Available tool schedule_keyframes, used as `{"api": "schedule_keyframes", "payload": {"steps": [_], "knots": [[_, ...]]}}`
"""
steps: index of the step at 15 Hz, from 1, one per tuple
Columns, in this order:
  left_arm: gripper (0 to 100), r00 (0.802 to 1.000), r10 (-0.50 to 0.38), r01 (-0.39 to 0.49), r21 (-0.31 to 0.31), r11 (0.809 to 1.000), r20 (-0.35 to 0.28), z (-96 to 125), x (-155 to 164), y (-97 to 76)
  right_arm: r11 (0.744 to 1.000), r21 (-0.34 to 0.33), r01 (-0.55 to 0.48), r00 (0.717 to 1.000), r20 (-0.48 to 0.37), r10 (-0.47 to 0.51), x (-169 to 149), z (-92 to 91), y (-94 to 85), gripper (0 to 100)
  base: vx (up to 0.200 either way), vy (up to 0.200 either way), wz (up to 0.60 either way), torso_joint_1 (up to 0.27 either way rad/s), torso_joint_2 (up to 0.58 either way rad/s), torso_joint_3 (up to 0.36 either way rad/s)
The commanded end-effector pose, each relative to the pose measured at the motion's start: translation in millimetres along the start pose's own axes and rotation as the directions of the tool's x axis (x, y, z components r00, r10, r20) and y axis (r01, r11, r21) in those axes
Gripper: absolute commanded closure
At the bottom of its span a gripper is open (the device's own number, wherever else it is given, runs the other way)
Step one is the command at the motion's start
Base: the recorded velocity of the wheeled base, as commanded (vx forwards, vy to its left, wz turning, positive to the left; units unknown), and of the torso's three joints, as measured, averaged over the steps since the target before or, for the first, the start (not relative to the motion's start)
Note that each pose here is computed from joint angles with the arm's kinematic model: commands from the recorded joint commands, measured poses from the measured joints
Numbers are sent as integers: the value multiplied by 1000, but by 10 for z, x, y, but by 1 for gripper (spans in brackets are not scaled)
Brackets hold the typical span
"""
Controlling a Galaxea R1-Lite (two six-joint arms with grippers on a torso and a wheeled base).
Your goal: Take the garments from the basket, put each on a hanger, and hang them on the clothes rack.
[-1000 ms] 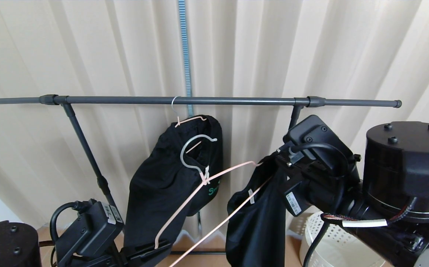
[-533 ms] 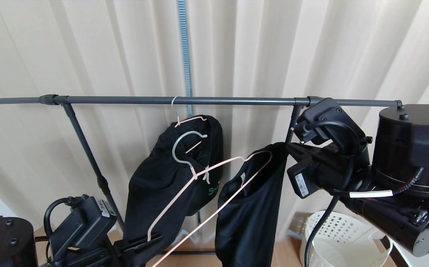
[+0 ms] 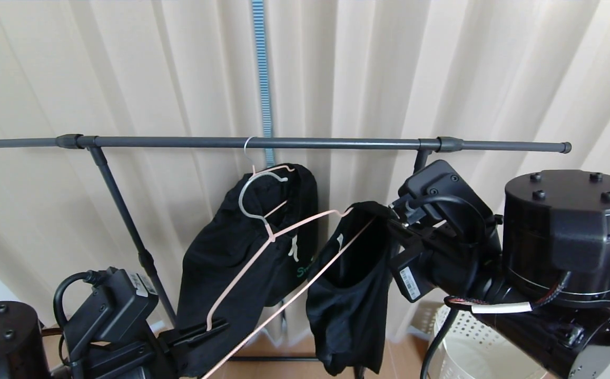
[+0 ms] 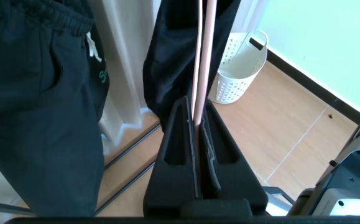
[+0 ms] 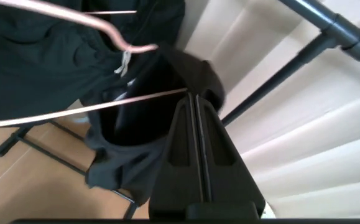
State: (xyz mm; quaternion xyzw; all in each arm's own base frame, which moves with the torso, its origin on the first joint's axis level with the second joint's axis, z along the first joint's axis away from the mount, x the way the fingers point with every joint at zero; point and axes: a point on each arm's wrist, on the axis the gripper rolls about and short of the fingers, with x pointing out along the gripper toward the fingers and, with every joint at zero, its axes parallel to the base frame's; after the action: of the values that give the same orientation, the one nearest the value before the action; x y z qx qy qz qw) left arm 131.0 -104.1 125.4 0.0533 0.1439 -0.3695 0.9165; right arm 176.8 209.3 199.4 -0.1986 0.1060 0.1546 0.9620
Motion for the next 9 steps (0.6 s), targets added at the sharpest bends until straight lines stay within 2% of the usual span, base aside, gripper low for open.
{"api": "schedule_keyframes", "payload": {"steps": [1, 3, 6, 8, 9], "knots": [[100, 1000, 0, 0, 0, 1000, 5, 6, 0, 1, 1000, -16, -23, 1000, -6, 23, -5, -22, 80, 100, 0, 0, 0, 0, 0, 0], [100, 1000, 0, 0, -2, 1000, 0, -4, 0, 1, 999, -17, -46, 999, 4, 46, -44, -8, 134, 100, 0, 0, 0, 0, 0, 0], [100, 1000, -9, 9, -2, 1000, -9, -29, -7, -14, 997, 36, -70, 997, 15, 69, -47, 27, 216, 100, 0, 0, 0, 0, 0, 0], [100, 1000, -15, 15, 1, 1000, -14, -45, -19, -21, 993, 94, -69, 997, 32, 66, -16, 101, 231, 100, 0, 0, 0, 0, 0, 0], [100, 1000, -15, 15, 1, 1000, -14, -45, -19, -21, 993, 94, -69, 997, 32, 66, -16, 101, 231, 100, 0, 0, 0, 0, 0, 0]]}}
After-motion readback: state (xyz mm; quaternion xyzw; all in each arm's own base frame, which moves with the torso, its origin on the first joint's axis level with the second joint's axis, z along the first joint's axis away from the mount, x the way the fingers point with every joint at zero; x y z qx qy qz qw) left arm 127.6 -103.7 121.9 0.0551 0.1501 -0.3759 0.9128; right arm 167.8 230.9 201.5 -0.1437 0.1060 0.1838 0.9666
